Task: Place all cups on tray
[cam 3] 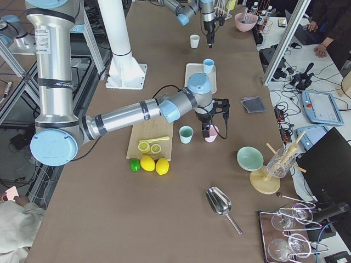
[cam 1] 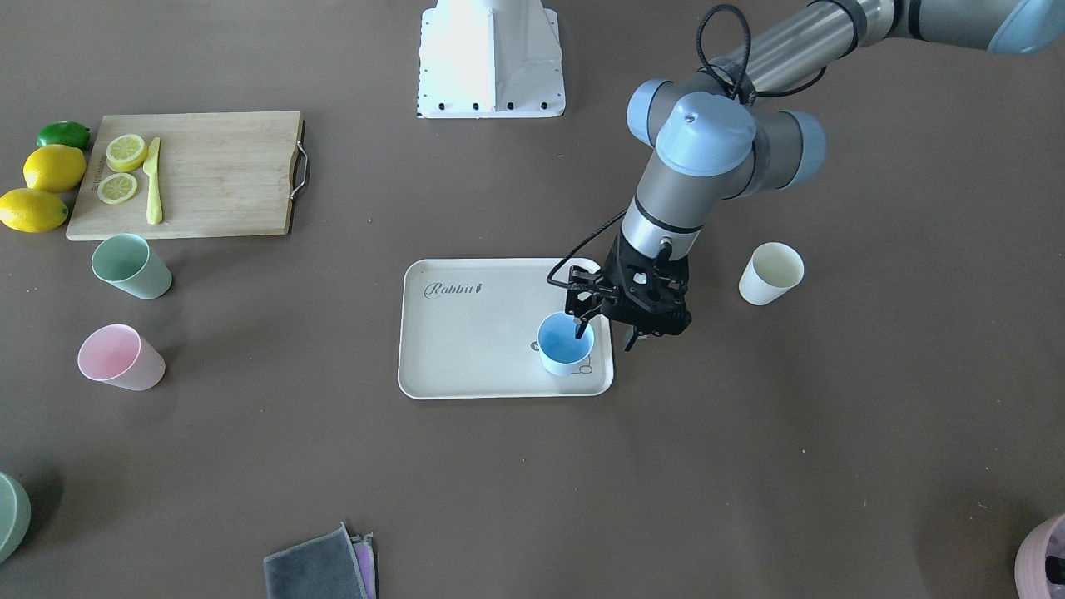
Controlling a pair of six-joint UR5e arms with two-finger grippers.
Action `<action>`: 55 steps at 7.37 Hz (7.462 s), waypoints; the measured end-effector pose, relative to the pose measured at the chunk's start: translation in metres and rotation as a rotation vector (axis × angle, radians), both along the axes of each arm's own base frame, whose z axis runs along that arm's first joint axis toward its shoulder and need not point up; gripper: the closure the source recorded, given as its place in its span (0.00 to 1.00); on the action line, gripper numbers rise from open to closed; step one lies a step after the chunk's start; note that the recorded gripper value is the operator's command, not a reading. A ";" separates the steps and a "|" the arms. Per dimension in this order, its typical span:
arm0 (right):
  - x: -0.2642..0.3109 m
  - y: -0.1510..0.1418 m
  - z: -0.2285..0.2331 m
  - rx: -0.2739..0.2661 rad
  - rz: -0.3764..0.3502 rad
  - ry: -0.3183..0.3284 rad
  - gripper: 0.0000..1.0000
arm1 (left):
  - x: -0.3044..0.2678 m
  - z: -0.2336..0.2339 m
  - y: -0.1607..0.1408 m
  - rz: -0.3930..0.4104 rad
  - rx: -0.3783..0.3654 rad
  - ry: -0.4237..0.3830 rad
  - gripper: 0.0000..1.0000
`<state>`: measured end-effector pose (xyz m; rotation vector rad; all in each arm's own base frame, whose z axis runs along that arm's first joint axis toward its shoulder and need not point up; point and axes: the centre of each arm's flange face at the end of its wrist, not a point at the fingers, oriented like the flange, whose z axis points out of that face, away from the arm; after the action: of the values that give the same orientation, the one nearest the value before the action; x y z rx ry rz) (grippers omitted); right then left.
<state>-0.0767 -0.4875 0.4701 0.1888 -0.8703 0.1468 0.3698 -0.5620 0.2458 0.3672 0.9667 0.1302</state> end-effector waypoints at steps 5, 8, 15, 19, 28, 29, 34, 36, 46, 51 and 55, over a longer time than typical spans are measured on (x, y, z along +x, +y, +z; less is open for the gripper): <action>-0.077 0.062 0.035 -0.070 -0.081 0.131 0.05 | -0.159 0.084 -0.010 0.095 0.081 -0.092 0.00; -0.126 0.049 0.059 -0.080 -0.120 0.195 0.23 | -0.162 0.087 -0.011 0.094 0.082 -0.096 0.00; -0.155 0.056 0.058 -0.067 -0.171 0.206 1.00 | -0.158 0.087 -0.010 0.093 0.073 -0.094 0.00; -0.189 0.020 -0.036 -0.024 -0.087 0.073 1.00 | -0.156 0.088 -0.010 0.097 0.071 -0.095 0.00; -0.422 0.039 -0.228 -0.171 0.121 -0.024 0.00 | -0.147 0.095 -0.012 0.109 0.061 -0.098 0.00; -0.428 0.042 -0.233 -0.165 0.128 -0.021 0.00 | -0.143 0.096 -0.011 0.114 0.061 -0.098 0.00; -0.379 0.008 -0.244 -0.136 0.152 -0.007 0.00 | -0.123 0.107 0.003 0.099 -0.002 -0.096 0.00; -0.299 -0.015 -0.244 -0.123 0.093 0.040 0.00 | -0.109 0.149 0.030 0.092 -0.018 -0.130 0.00; -0.070 -0.055 -0.119 0.046 -0.148 0.135 0.00 | -0.059 0.223 0.082 0.181 -0.011 -0.179 1.00; -0.045 -0.057 -0.083 0.047 -0.184 0.165 0.00 | -0.017 0.105 0.049 0.121 -0.035 -0.089 1.00; -0.042 -0.060 -0.070 0.039 -0.194 0.172 0.00 | 0.098 0.024 0.081 0.087 -0.114 -0.026 1.00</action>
<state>-0.1187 -0.5478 0.3999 0.1498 -0.7156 -0.0664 0.4681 -0.4806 0.2701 0.2179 0.9598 0.1576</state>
